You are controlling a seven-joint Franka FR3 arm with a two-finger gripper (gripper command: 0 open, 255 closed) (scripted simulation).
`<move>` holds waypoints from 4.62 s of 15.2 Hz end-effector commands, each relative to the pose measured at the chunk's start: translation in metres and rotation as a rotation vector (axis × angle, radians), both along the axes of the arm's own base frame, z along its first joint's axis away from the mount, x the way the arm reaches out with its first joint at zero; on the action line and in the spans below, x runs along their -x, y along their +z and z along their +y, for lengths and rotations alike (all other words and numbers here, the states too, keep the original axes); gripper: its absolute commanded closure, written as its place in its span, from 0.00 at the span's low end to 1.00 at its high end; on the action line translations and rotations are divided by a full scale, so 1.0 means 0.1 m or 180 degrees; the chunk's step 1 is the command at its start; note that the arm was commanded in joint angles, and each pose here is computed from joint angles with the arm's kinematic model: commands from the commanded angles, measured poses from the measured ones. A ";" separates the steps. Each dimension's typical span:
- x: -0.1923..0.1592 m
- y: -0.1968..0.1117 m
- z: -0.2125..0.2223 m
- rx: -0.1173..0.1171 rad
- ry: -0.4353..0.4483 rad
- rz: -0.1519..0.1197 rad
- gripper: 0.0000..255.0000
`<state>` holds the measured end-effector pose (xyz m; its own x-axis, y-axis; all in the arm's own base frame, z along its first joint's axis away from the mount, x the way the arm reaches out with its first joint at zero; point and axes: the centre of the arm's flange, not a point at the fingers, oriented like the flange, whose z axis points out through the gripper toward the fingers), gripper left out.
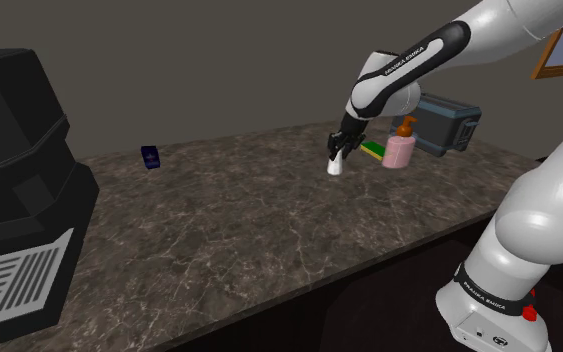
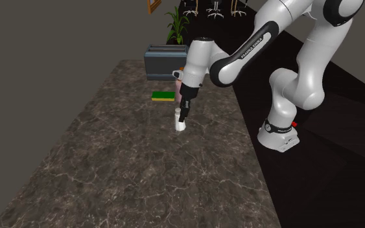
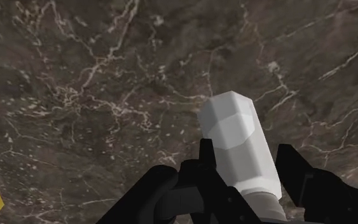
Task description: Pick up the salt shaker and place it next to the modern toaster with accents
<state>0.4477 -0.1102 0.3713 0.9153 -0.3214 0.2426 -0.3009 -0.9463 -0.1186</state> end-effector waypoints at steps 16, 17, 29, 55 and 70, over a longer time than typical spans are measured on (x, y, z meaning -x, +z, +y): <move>0.00 0.89 0.00 0.0000 0.0000 0.0001 1.00; 0.00 0.95 0.00 0.0000 0.0000 0.0001 1.00; 0.00 1.58 0.00 0.0000 0.0000 0.0001 1.00; 0.68 2.39 -1.13 0.0000 0.0000 0.0001 1.00; 1.70 2.39 -2.83 0.0000 0.0000 0.0001 1.00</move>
<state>0.2852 -0.3808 0.6085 0.9149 -0.3232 0.2420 -0.3025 -0.9456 -0.1194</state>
